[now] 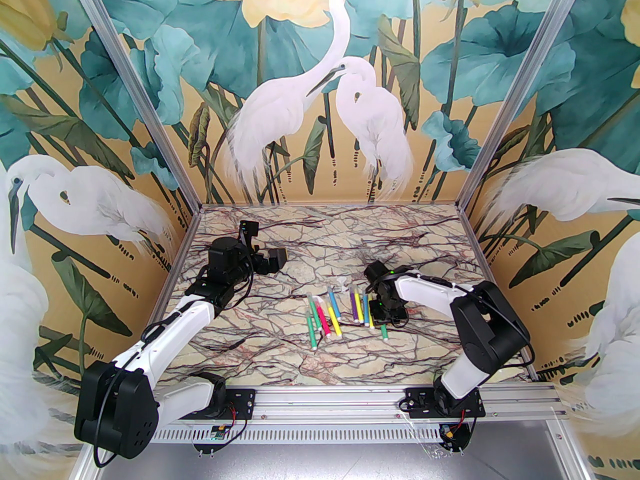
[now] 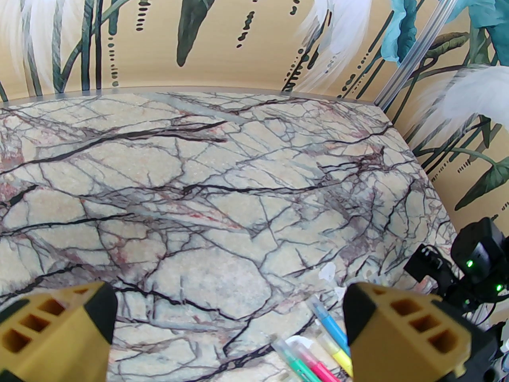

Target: Open the pen caps

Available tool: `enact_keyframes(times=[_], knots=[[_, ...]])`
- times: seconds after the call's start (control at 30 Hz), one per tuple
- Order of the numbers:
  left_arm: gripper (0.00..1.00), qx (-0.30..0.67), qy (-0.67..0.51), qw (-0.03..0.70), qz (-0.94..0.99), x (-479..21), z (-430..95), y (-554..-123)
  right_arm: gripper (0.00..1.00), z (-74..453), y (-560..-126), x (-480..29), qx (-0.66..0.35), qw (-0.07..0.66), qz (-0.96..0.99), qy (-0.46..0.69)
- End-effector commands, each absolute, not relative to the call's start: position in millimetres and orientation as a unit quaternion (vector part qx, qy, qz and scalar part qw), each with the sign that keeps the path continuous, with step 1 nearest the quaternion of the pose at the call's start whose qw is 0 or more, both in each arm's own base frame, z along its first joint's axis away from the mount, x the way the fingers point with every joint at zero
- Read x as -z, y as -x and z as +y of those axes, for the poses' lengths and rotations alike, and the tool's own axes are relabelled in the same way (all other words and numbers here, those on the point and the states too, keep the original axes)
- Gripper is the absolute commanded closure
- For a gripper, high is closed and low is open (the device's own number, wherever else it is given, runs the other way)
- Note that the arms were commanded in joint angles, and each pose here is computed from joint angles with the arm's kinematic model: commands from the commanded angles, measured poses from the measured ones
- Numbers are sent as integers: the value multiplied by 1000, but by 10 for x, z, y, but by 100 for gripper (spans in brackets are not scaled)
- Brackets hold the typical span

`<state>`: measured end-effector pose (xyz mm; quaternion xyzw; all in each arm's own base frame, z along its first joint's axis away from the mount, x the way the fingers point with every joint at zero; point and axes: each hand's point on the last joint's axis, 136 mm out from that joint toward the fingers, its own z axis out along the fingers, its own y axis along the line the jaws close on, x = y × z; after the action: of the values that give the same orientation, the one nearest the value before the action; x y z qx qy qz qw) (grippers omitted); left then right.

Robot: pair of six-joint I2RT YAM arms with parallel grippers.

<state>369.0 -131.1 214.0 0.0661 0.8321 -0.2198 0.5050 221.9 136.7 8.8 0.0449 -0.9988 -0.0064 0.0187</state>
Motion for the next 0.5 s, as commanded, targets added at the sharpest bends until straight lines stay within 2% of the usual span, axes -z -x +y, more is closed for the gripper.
enact_keyframes(times=[0.0,0.47], knots=[[0,237,-71,504,828,-2233,-1386,-3702,74,1201,-2285,67,-50,8,-998,-35],[0,239,-47,492,836,-2171,-1383,-3783,90,1252,-2374,-50,-35,-30,-998,-36]])
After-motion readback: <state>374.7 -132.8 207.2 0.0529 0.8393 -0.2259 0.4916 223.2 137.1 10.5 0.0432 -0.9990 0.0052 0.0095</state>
